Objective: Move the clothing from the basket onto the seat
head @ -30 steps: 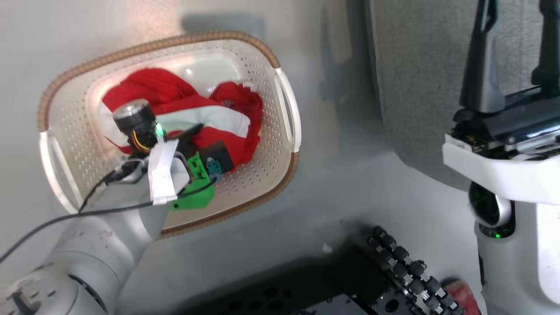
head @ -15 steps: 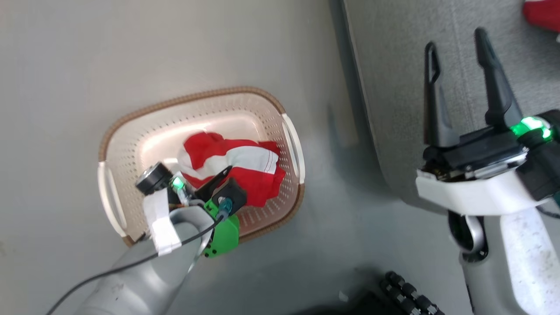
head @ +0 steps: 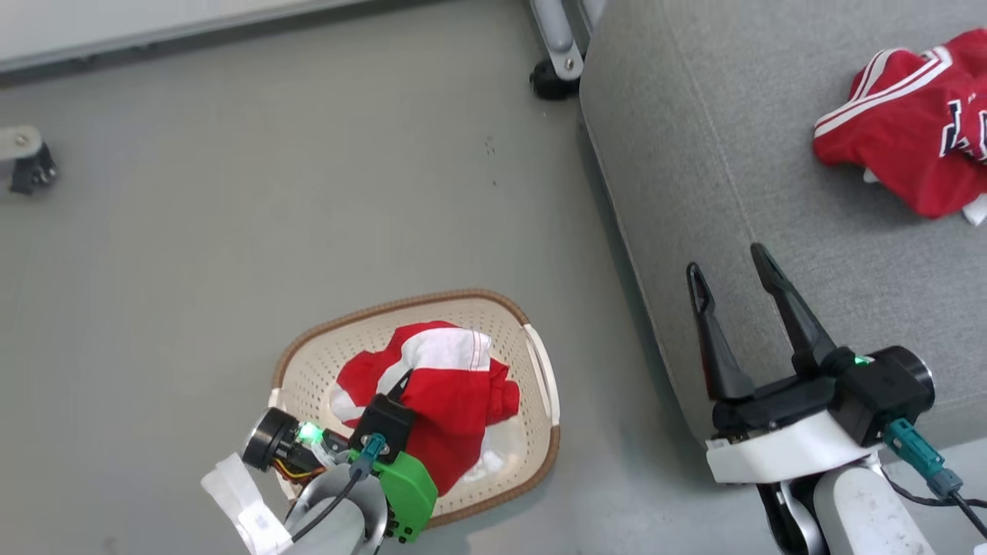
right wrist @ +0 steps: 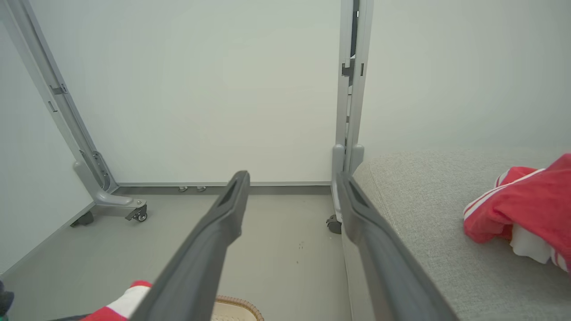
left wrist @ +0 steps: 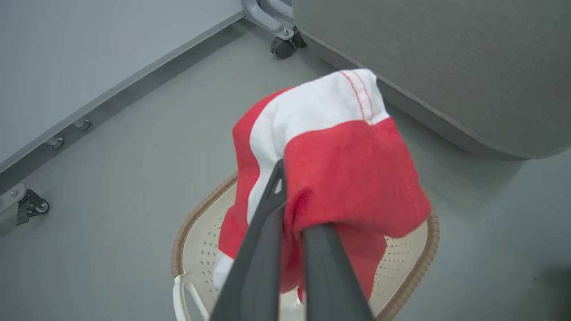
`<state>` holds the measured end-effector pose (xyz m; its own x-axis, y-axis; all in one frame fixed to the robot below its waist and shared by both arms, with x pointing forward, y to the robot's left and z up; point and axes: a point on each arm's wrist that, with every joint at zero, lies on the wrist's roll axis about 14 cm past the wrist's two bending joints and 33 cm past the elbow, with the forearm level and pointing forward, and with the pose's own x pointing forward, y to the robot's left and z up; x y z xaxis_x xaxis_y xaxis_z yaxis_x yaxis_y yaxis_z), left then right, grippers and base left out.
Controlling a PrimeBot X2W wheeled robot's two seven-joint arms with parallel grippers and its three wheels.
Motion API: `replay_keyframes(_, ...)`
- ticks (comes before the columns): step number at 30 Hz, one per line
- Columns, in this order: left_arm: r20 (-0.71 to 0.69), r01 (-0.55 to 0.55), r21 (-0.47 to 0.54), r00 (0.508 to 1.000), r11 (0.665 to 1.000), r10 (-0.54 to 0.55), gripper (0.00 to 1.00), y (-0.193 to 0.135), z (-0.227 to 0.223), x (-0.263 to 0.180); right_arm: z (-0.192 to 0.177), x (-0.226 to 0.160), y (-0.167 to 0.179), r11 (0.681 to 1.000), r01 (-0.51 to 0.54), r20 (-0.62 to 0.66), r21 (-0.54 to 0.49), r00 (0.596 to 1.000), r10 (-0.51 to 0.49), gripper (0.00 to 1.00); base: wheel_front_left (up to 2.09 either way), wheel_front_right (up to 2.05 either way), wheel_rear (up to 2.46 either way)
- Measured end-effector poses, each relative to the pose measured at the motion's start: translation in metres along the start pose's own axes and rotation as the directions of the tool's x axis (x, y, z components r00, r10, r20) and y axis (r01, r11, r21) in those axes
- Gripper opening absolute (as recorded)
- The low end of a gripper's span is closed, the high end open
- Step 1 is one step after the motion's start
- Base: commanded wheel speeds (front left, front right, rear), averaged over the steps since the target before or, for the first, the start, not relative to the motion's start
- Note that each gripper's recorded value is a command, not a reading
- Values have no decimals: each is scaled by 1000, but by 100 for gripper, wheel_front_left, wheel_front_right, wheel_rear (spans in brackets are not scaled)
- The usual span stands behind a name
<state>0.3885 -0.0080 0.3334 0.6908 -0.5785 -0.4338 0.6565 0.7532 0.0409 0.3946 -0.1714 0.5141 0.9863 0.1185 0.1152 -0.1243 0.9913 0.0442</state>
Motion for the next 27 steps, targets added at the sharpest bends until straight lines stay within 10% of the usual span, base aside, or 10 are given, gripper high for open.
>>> replay_keyframes(27, 505, -198, 13, 847, 980, 165, 0, 14, 168, -99, 53, -57, 56, 987, -160, 140, 29, 978, 154, 100, 0, 0, 0)
